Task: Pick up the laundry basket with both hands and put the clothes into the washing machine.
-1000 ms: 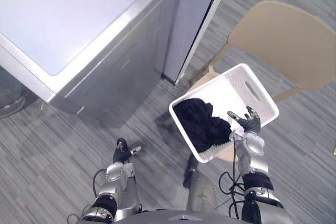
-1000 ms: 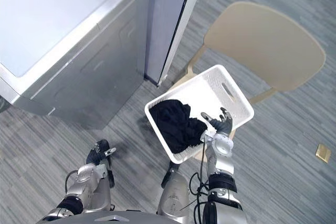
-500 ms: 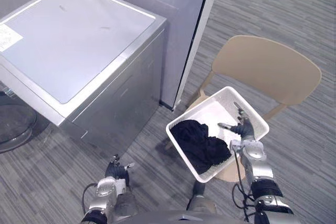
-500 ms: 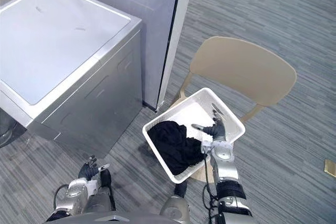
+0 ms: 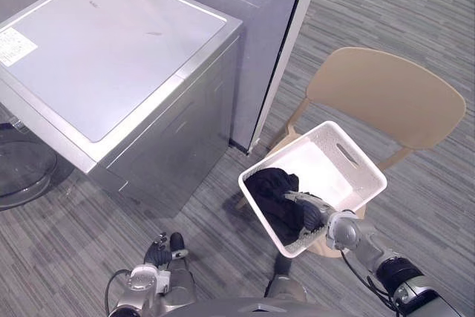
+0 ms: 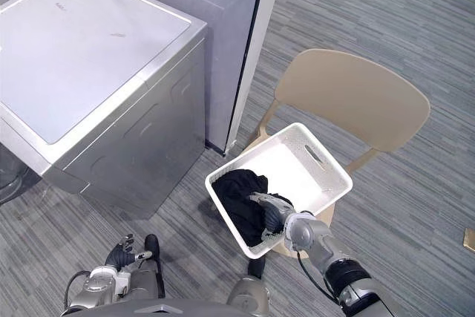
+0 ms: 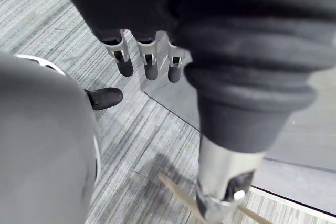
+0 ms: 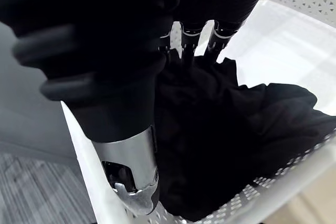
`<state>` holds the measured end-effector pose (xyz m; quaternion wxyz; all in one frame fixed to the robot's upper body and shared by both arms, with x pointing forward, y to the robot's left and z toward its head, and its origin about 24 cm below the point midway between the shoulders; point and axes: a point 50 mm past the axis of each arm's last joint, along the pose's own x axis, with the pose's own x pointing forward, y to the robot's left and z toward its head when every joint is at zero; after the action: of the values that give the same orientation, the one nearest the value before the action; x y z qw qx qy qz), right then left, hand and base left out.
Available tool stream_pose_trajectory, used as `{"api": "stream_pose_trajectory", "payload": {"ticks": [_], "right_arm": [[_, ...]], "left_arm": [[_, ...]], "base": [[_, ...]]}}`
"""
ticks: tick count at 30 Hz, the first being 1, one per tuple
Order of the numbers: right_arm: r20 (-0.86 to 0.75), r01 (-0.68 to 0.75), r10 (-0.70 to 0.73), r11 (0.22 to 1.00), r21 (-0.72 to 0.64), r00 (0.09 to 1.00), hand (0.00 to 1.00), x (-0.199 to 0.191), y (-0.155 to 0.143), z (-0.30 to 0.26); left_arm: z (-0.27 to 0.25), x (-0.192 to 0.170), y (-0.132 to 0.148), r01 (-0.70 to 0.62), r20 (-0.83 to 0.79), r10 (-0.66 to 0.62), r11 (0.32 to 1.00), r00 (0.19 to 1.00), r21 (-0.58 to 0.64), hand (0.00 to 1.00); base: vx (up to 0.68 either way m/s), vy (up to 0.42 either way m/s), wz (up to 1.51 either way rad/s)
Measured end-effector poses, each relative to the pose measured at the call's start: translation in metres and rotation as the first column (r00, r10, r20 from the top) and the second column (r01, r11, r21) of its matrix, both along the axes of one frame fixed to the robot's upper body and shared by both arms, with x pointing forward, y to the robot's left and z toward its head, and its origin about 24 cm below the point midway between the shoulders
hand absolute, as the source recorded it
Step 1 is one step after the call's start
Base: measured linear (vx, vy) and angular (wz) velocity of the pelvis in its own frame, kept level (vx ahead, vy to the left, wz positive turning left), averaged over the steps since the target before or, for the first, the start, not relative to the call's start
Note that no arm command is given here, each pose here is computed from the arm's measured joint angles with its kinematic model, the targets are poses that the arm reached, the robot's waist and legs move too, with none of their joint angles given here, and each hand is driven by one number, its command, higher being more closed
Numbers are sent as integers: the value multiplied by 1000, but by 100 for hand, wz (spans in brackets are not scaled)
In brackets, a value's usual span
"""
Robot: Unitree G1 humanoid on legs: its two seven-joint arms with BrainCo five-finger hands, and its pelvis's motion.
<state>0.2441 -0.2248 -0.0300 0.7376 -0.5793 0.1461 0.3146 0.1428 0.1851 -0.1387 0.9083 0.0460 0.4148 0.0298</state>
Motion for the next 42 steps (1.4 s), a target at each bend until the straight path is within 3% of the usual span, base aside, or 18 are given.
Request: {"api": "stream_pose_trajectory", "payload": {"ticks": [7, 14, 25, 42], "right_arm": [[103, -37, 44, 997, -74, 994, 0, 30, 2, 25], [287, 9, 41, 985, -171, 957, 0, 72, -1, 69], [463, 101, -22, 984, -147, 886, 0, 96, -1, 106], [586, 203, -128, 977, -64, 800, 0, 130, 11, 143]], "left_arm": [[14, 27, -3, -8, 97, 10, 1000, 995, -14, 0], [35, 57, -6, -95, 225, 110, 992, 968, -77, 0], [49, 76, -12, -148, 295, 181, 980, 938, -130, 0], [69, 101, -26, -173, 380, 241, 964, 893, -204, 0]], "base": [[-32, -7, -4], [-55, -21, -2], [-9, -33, 3], [-22, -42, 4]]}}
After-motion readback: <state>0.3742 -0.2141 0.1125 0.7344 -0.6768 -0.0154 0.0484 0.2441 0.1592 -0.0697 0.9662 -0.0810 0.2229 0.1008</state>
